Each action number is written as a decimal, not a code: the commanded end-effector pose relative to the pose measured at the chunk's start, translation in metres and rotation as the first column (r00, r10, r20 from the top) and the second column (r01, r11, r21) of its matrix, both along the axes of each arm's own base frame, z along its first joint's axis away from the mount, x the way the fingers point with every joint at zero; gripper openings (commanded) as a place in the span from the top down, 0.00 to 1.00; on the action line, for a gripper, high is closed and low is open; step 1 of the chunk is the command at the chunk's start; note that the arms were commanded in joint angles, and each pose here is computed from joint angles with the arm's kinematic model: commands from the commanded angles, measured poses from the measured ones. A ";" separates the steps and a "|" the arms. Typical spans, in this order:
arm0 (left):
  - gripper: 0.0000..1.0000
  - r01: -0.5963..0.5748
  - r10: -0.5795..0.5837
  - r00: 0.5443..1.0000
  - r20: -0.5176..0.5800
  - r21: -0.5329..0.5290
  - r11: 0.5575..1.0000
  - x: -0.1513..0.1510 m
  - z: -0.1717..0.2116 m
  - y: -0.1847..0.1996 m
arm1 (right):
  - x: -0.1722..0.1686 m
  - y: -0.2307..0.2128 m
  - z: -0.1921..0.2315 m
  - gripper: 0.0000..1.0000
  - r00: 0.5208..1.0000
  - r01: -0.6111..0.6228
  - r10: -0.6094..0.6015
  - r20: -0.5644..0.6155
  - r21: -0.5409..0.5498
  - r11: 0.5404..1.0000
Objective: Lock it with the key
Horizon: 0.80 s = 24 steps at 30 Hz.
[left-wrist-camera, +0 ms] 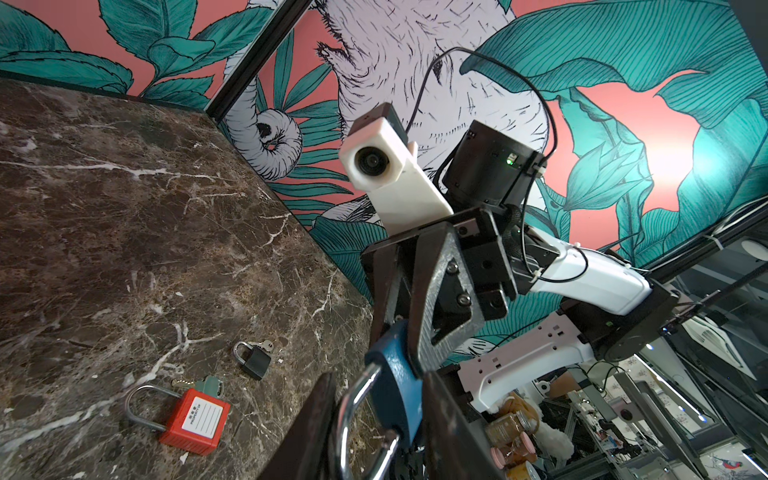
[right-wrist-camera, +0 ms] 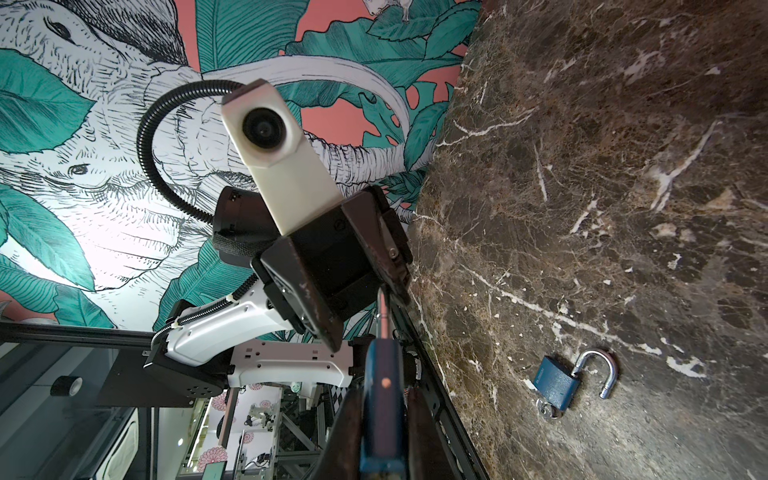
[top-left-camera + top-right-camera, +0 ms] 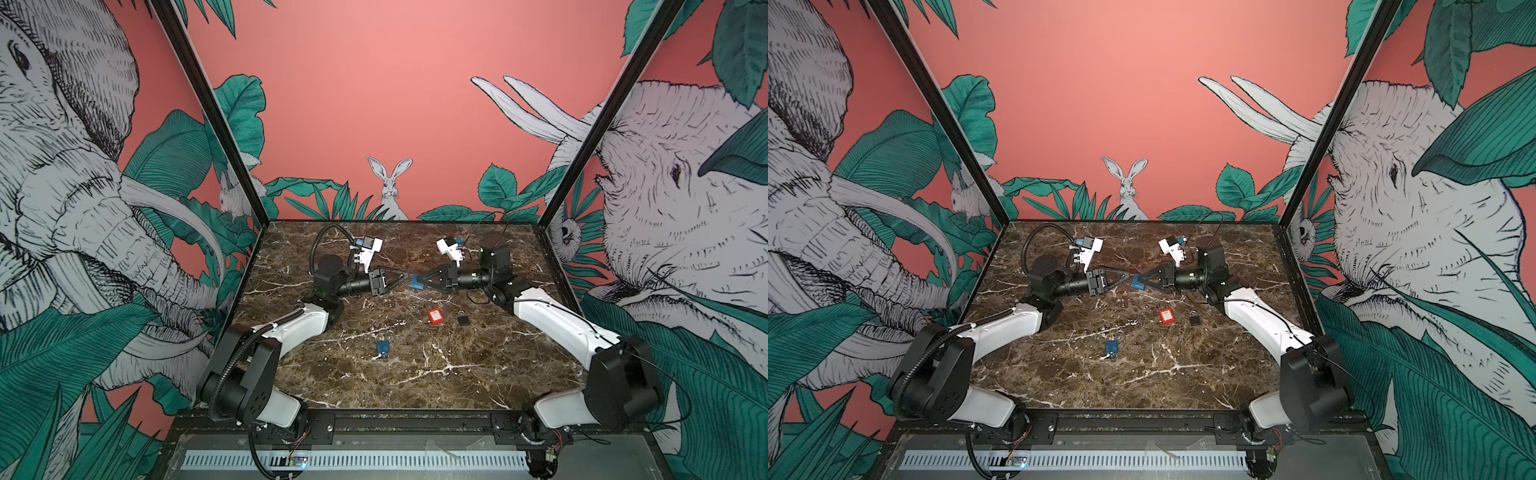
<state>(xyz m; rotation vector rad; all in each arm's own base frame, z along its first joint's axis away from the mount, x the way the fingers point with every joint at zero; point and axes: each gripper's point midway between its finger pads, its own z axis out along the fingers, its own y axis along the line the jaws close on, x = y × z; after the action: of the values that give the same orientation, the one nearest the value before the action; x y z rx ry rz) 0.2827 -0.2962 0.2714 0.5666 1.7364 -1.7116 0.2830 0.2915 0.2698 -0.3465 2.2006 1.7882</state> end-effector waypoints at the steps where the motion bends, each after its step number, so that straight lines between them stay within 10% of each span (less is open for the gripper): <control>1: 0.67 0.021 -0.020 0.999 0.031 -0.023 1.000 -0.008 0.008 0.001 | 0.000 -0.004 0.026 1.00 0.990 0.011 -0.016 0.141 0.033 0.999; 24: 0.84 0.029 -0.027 0.999 0.026 -0.053 0.998 -0.014 0.018 0.003 | -0.005 -0.009 0.018 1.00 0.974 0.006 -0.003 0.226 -0.011 1.000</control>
<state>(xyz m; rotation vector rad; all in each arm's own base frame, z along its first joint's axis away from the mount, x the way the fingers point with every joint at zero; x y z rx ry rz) 0.2800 -0.2953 0.2670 0.5261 1.7622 -1.7481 0.2804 0.2853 0.2787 -0.4672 2.1119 1.6811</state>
